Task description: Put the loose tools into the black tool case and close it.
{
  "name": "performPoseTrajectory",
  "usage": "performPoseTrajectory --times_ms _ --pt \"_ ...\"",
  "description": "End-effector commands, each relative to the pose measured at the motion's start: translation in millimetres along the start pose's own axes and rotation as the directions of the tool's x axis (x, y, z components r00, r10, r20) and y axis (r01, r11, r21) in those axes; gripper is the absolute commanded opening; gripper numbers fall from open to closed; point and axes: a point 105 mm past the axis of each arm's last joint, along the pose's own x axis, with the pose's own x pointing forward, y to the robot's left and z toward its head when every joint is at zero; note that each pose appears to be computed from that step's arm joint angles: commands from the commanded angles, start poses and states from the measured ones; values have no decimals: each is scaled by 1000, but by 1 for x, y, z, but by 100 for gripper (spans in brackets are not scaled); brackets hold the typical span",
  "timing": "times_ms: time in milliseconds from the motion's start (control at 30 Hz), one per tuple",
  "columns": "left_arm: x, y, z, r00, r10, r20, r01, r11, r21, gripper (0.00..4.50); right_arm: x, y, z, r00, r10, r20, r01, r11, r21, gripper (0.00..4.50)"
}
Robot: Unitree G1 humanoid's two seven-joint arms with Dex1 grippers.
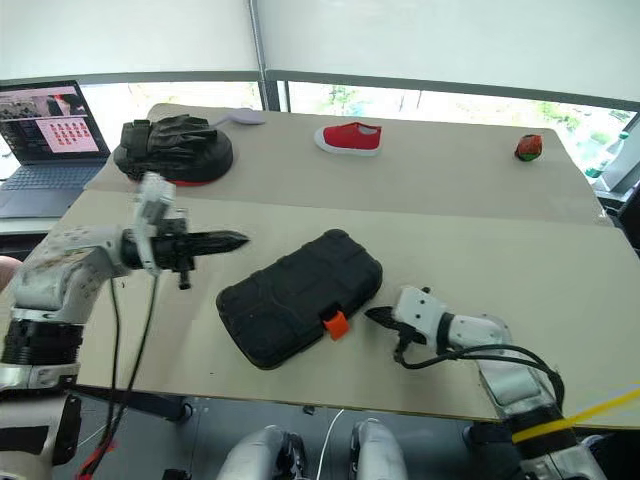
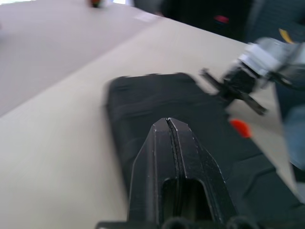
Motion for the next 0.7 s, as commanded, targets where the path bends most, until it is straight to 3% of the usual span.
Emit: performPoseTrajectory --times_ms 33,167,300,700 --pt "24 2 -24 993 -8 -117 15 998 60 2 -8 6 20 996 6 91 -3 1000 -27 4" --pt "45 -5 -49 981 -50 -186 64 996 67 2 -13 17 28 992 24 128 -25 1000 3 4" --pt "49 -3 -79 960 -27 -278 33 999 19 2 -16 29 44 980 55 190 -81 988 132 4" --pt "47 -3 -82 966 8 -257 -14 1000 -21 2 19 32 45 979 68 192 -93 988 125 4"
